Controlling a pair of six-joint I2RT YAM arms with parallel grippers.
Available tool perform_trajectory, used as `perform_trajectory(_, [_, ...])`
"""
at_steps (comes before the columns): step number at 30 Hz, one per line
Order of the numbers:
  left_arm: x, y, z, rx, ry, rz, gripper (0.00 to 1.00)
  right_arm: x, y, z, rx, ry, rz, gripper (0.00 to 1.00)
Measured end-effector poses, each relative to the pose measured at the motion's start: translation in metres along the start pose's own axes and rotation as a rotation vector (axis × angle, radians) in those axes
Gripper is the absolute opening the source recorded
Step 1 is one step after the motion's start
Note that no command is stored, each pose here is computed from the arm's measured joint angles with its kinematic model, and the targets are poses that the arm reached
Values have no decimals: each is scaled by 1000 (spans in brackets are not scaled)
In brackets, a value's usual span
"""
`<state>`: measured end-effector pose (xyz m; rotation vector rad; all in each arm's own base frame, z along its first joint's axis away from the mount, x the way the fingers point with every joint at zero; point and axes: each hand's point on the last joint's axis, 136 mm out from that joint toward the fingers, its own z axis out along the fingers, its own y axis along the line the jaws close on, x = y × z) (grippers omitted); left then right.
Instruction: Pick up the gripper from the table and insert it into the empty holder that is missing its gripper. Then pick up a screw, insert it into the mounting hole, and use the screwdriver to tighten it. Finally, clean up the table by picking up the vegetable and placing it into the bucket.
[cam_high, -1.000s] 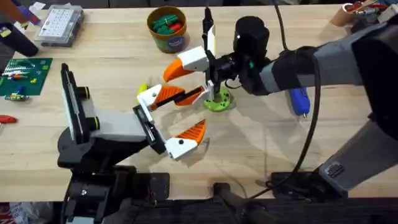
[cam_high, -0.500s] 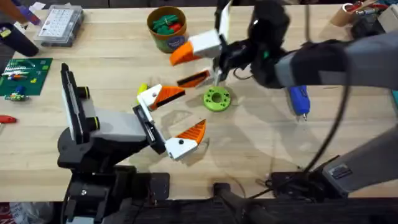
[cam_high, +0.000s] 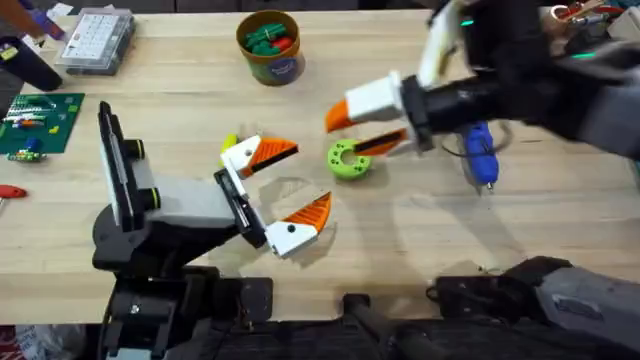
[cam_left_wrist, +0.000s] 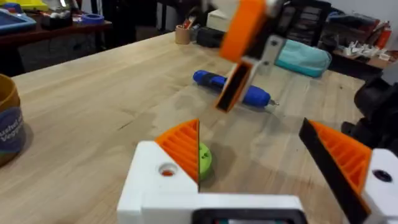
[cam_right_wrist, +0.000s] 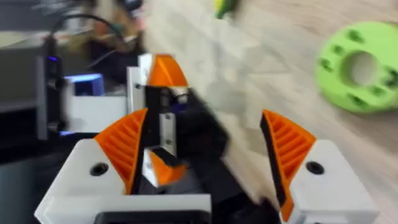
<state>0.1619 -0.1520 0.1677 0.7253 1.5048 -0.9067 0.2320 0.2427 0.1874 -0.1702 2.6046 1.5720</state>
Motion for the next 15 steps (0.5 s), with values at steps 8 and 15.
perform_trajectory(8, [0, 0, 0, 0, 0, 1, 992, 30, -13, -66, 385, -95, -204, 998])
perform_trajectory(15, [0, 0, 0, 0, 0, 1, 992, 43, -33, -98, 610, -63, -298, 998])
